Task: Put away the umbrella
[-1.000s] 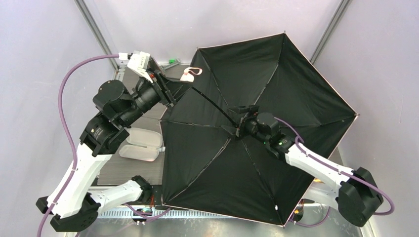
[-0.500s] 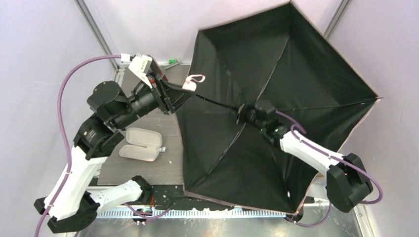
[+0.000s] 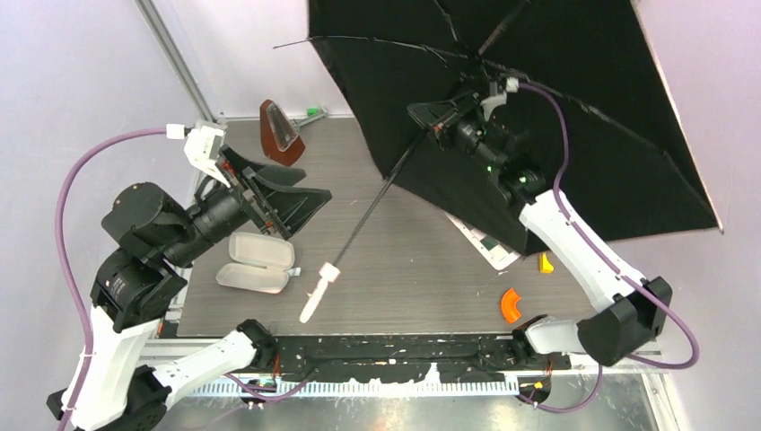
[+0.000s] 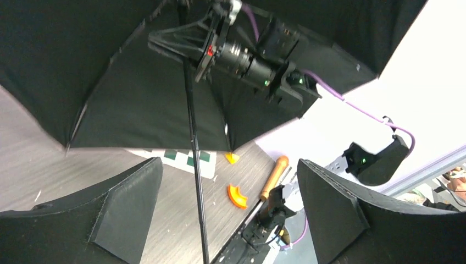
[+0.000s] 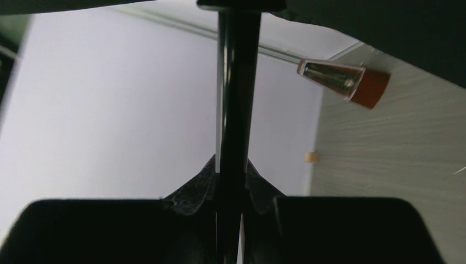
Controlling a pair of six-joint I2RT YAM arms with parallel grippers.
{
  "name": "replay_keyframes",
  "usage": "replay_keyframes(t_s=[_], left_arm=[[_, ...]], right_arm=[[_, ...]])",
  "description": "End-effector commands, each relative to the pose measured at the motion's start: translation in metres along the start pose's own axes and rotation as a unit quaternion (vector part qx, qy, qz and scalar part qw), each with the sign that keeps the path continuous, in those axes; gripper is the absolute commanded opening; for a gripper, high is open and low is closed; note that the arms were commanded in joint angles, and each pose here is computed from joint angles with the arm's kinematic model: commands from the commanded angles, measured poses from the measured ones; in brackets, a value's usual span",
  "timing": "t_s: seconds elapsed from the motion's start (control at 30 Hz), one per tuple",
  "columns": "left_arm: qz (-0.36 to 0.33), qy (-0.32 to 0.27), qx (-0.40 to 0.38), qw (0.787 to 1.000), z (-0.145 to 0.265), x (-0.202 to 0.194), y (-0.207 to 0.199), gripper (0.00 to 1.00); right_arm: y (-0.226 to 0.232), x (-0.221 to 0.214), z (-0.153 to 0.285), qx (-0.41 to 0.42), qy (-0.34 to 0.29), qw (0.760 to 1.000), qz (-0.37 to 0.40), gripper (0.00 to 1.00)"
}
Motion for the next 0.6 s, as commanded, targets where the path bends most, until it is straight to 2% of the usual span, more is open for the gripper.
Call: replay_keyframes(t_s=[0.0,0.17,0.4,0.57], left_arm=[[0.017,0.035,0.034,0.999,0.000,-0.019,0.013,0.98],[0.041,0.092,0.047,0.994,-0.019,-0.052,0.031,0.99],[0.123,0.172,0.015,0.977,-0.070,-0.121,0.057,0.96],[0.139,0.222,0.004,0.965,-0.093,-0.169,0.062,0.97]], right_arm=[[0.012,-0.002,-0.006,0.072,0.072,0.962,0.253,0.05],[0.013,-0.005,0.002,0.115,0.087,0.937,0.319,0.05],[-0.005,-0.017,0.014,0.133,0.070,0.941,0.304,0.05],[-0.036,-0.030,0.026,0.134,0.033,0.945,0.296,0.05]])
Point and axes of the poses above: each gripper's point midway between its finger pads, its own z axis back along the fingers, its own y axis along the line the jaws close on, x = y × z, the point moved 8 cm from there along z, back along the fingers, and after that the axes turned 1 degree about z, right-handed, at the moved point
